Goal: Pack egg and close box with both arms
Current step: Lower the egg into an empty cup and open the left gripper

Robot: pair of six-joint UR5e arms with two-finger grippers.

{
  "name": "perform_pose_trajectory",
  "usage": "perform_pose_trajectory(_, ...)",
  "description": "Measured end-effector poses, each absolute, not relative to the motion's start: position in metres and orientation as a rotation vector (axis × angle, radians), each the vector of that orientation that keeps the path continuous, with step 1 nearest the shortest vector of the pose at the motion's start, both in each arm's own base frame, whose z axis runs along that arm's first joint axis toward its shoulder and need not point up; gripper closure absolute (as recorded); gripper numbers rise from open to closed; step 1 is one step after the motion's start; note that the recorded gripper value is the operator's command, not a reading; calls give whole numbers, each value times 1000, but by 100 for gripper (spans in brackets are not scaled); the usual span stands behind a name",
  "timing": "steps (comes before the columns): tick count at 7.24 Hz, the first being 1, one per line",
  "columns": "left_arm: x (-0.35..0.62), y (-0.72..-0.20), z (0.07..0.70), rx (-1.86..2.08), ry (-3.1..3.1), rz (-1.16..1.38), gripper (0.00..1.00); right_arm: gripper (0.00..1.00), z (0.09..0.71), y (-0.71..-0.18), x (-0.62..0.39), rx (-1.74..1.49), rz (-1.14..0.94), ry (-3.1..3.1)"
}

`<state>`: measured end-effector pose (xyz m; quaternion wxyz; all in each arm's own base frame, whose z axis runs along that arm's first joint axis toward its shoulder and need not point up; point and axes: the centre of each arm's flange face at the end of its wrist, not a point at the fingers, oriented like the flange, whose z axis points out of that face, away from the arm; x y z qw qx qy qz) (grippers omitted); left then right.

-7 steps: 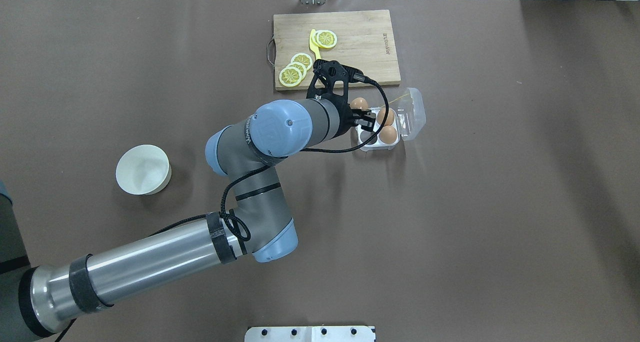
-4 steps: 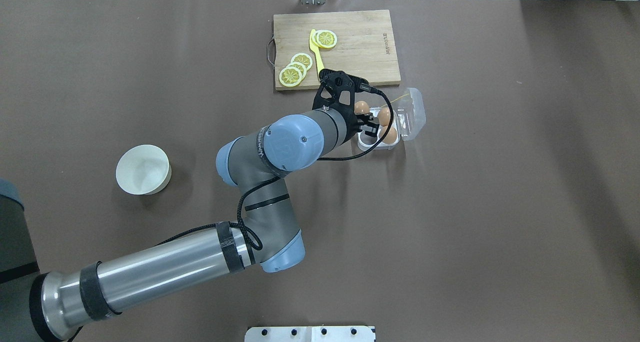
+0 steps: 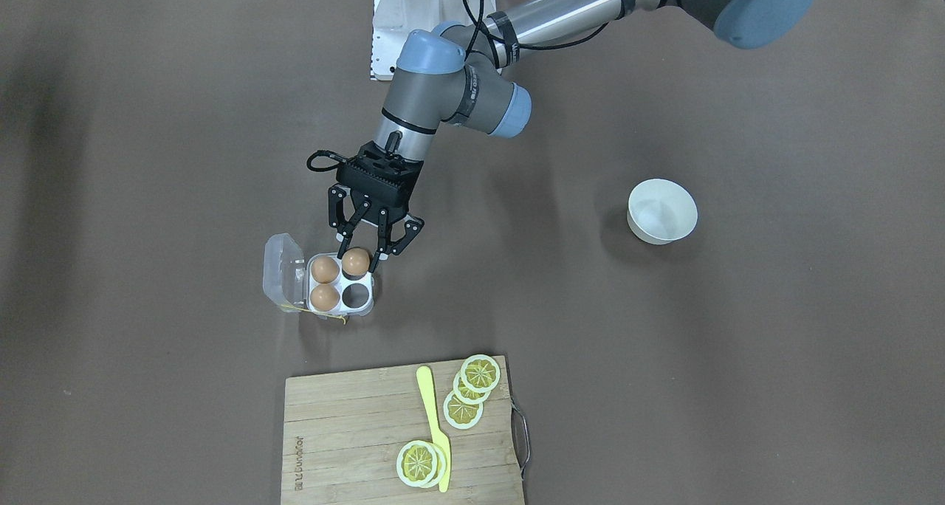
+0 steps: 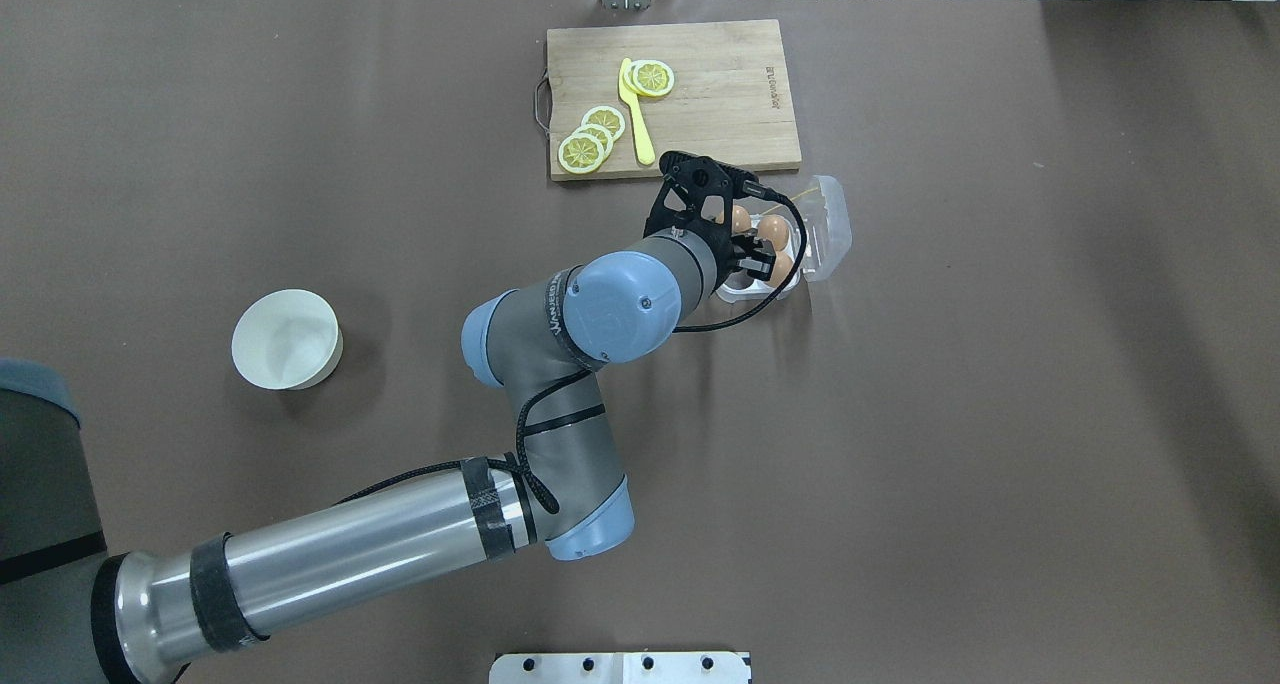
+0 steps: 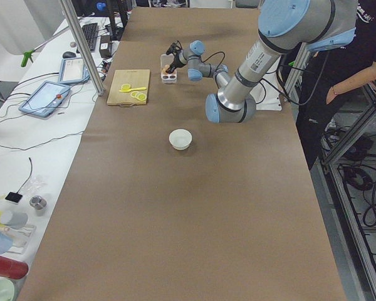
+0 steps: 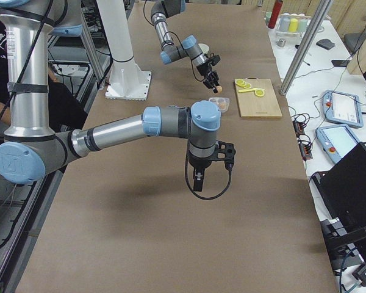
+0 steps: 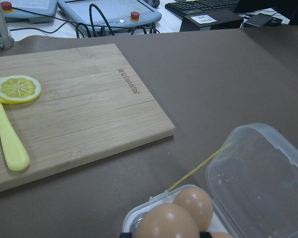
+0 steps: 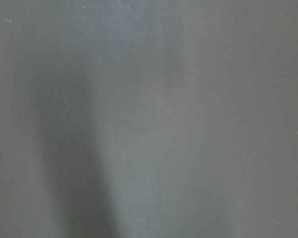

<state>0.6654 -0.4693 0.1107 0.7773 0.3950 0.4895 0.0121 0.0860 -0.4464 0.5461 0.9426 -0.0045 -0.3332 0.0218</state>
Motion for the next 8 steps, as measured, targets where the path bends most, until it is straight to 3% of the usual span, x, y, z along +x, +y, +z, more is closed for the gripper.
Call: perform_pose_trajectory(8,685,-458,119,864,1040,26,53,0,545,-444,90,-5,52,-680)
